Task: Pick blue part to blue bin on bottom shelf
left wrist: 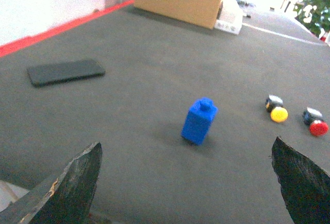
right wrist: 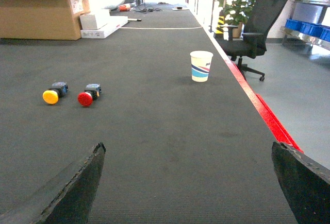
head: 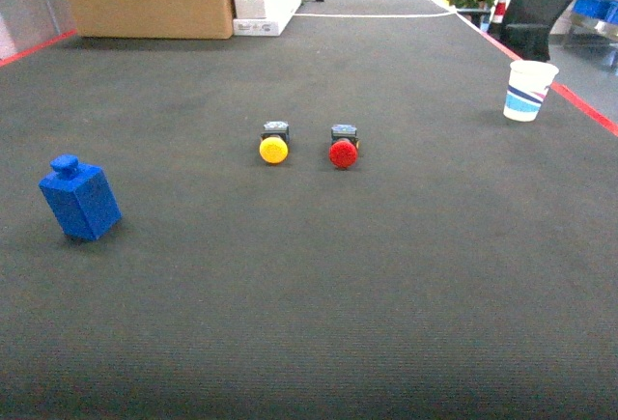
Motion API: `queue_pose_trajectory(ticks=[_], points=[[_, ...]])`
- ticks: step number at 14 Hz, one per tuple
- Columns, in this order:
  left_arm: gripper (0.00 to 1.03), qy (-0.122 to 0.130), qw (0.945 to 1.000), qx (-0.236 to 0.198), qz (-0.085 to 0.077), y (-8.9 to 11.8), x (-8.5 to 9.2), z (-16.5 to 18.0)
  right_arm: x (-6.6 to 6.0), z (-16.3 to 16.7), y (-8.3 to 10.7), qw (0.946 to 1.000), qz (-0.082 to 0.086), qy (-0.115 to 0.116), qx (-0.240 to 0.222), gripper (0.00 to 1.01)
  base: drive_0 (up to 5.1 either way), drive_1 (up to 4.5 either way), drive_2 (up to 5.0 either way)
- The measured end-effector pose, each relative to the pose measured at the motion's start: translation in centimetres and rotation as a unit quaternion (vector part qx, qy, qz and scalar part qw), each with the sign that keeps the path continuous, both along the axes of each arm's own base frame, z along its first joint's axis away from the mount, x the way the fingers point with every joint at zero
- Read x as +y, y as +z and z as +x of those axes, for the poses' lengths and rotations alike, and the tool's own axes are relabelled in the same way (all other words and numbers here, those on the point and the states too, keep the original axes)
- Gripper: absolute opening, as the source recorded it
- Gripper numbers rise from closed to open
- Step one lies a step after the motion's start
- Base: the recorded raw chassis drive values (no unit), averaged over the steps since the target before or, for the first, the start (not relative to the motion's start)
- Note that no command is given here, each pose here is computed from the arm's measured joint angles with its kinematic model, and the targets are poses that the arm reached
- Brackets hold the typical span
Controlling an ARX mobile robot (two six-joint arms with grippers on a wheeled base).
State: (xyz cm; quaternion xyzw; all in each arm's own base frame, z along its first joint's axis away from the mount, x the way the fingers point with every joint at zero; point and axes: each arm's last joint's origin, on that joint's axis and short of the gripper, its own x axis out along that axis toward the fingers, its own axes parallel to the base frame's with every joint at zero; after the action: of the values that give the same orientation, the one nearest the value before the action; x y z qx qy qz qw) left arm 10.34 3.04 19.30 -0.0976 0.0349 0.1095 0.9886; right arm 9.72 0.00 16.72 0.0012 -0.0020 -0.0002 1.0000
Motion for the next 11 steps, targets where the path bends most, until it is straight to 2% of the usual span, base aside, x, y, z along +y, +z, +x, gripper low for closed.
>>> queue_pose_trajectory(ticks=[1, 2, 3, 4, 5, 6, 7, 8, 9, 11], points=[[0.98, 0.004, 0.9996, -0.019, 0.018, 1.6, 1.8, 0.5, 0.0, 0.0, 0.0, 1.0000, 0.000, 0.000, 0.000, 0.98, 0.0, 0.00, 0.0], [0.98, -0.005, 0.9990, -0.026, 0.035, 3.0, 3.4, 1.2, 0.0, 0.0, 0.0, 1.0000, 0.000, 0.000, 0.000, 0.98, 0.0, 0.00, 0.0], [0.98, -0.052, 0.9965, -0.031, 0.058, 4.6, 4.8, 2.4, 0.0, 0.0, 0.0, 1.0000, 0.000, 0.000, 0.000, 0.98, 0.0, 0.00, 0.0], [0.98, -0.095, 0.9931, -0.021, 0.065, 5.4, 5.3, 3.6, 0.0, 0.0, 0.0, 1.0000, 0.000, 0.000, 0.000, 0.98, 0.0, 0.00, 0.0], [0.98, -0.142, 0.9872, -0.014, 0.072, 6.1, 5.7, 5.3, 0.0, 0.0, 0.0, 1.0000, 0.000, 0.000, 0.000, 0.98, 0.0, 0.00, 0.0], [0.98, -0.179, 0.9815, 0.008, 0.069, 6.3, 5.9, 7.0, 0.0, 0.0, 0.0, 1.0000, 0.000, 0.000, 0.000, 0.98, 0.0, 0.00, 0.0], [0.98, -0.202, 0.9762, 0.040, 0.067, 6.1, 6.0, 8.6, 0.0, 0.0, 0.0, 1.0000, 0.000, 0.000, 0.000, 0.98, 0.0, 0.00, 0.0], [0.98, -0.216, 0.9704, 0.066, 0.085, 6.0, 6.1, 10.2, 0.0, 0.0, 0.0, 1.0000, 0.000, 0.000, 0.000, 0.98, 0.0, 0.00, 0.0], [0.98, -0.237, 0.9621, 0.086, 0.104, 6.0, 6.4, 12.0, 0.0, 0.0, 0.0, 1.0000, 0.000, 0.000, 0.000, 0.98, 0.0, 0.00, 0.0], [0.98, -0.269, 0.9480, 0.108, 0.133, 6.1, 6.8, 14.7, 0.0, 0.0, 0.0, 1.0000, 0.000, 0.000, 0.000, 0.98, 0.0, 0.00, 0.0]])
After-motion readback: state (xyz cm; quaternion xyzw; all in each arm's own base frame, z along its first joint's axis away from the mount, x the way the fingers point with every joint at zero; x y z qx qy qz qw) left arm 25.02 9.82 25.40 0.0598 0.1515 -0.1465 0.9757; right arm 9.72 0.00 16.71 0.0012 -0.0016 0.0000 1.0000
